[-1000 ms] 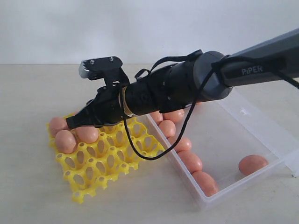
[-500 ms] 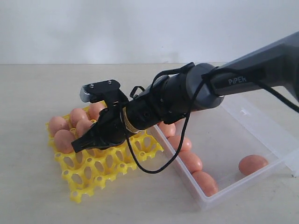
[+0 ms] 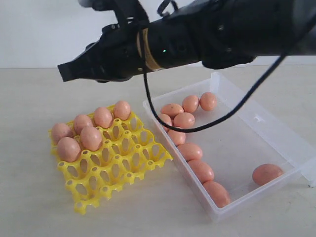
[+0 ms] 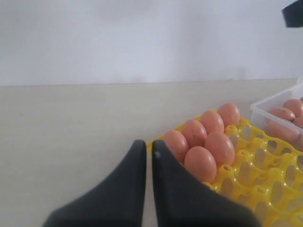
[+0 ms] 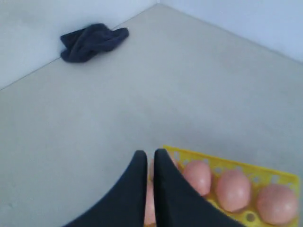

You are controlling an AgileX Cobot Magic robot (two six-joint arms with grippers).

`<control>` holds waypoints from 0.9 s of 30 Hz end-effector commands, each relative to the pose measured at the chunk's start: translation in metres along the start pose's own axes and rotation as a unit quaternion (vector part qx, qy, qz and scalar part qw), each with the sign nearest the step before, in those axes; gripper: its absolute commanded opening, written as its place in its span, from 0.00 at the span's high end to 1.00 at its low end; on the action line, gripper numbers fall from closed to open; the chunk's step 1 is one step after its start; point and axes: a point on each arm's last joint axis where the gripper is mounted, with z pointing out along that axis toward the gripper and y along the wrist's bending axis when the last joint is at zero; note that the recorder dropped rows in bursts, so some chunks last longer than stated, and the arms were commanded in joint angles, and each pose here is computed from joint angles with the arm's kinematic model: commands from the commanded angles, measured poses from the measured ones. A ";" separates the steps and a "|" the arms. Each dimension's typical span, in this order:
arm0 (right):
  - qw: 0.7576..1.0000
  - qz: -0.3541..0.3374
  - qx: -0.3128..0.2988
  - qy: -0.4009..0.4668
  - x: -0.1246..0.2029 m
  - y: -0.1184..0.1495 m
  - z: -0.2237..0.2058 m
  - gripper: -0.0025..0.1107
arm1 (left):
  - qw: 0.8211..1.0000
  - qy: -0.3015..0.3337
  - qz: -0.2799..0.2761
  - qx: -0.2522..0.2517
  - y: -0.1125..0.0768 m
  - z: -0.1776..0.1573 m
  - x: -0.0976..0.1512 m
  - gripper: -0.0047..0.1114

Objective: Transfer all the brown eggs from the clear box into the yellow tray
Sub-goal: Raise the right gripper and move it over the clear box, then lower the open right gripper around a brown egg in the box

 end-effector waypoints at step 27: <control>0.866 0.123 0.005 0.484 0.100 -0.146 -0.059 0.49 | 1.000 -0.004 -0.002 -0.001 0.000 0.000 0.000 0.92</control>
